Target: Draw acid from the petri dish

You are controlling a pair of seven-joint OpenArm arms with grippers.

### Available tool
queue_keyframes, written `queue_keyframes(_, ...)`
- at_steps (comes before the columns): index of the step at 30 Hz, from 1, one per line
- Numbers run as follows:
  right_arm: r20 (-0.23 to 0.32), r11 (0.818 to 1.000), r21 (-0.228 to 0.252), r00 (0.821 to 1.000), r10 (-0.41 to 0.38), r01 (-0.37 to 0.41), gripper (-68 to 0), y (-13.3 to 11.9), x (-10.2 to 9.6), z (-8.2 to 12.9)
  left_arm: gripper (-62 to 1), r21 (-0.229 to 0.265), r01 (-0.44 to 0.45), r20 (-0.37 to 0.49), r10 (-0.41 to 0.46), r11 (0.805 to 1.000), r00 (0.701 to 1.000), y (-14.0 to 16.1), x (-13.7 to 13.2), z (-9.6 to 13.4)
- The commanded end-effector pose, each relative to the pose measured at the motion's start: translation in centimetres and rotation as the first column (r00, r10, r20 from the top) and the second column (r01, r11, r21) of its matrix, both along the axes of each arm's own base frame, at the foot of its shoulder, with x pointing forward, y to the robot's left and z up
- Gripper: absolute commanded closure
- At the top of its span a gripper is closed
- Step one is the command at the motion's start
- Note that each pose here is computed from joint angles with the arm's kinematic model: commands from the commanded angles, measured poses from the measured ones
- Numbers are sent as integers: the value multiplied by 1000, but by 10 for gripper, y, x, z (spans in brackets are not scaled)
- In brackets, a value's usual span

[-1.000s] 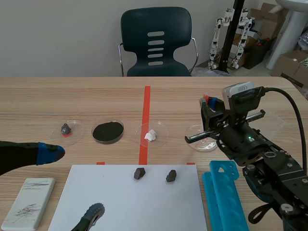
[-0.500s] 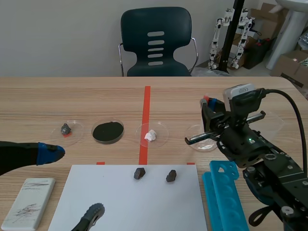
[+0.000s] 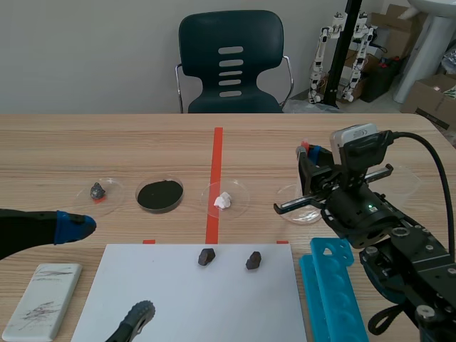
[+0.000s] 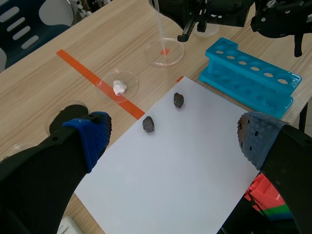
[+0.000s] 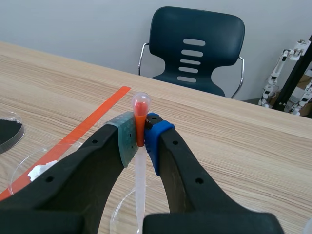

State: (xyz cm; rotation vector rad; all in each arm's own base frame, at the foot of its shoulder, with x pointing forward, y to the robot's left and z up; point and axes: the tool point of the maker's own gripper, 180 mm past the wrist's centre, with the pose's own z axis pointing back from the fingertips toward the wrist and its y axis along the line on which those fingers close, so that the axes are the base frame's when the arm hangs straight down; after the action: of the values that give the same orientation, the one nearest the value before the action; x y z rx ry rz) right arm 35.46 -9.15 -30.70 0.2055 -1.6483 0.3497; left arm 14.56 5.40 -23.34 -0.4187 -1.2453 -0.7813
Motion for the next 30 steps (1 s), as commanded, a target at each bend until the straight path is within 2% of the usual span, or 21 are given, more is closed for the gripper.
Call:
queue_keyframes(1, 20, 1000, -5, 1000, -5, 5, -38, -3, 3, 6, -542, -23, -7, 10, 7, 1000, 1000, 0, 1, 5)
queue_keyframes(7, 19, 1000, -21, 1000, 4, -4, -56, -2, 3, 5, -542, -23, -7, 10, 7, 1000, 1000, 0, 1, 5)
queue_keyframes(30, 21, 1000, -20, 1000, 4, -4, -83, -2, 3, 6, -542, -23, -7, 10, 7, 1000, 1000, 0, 1, 5)
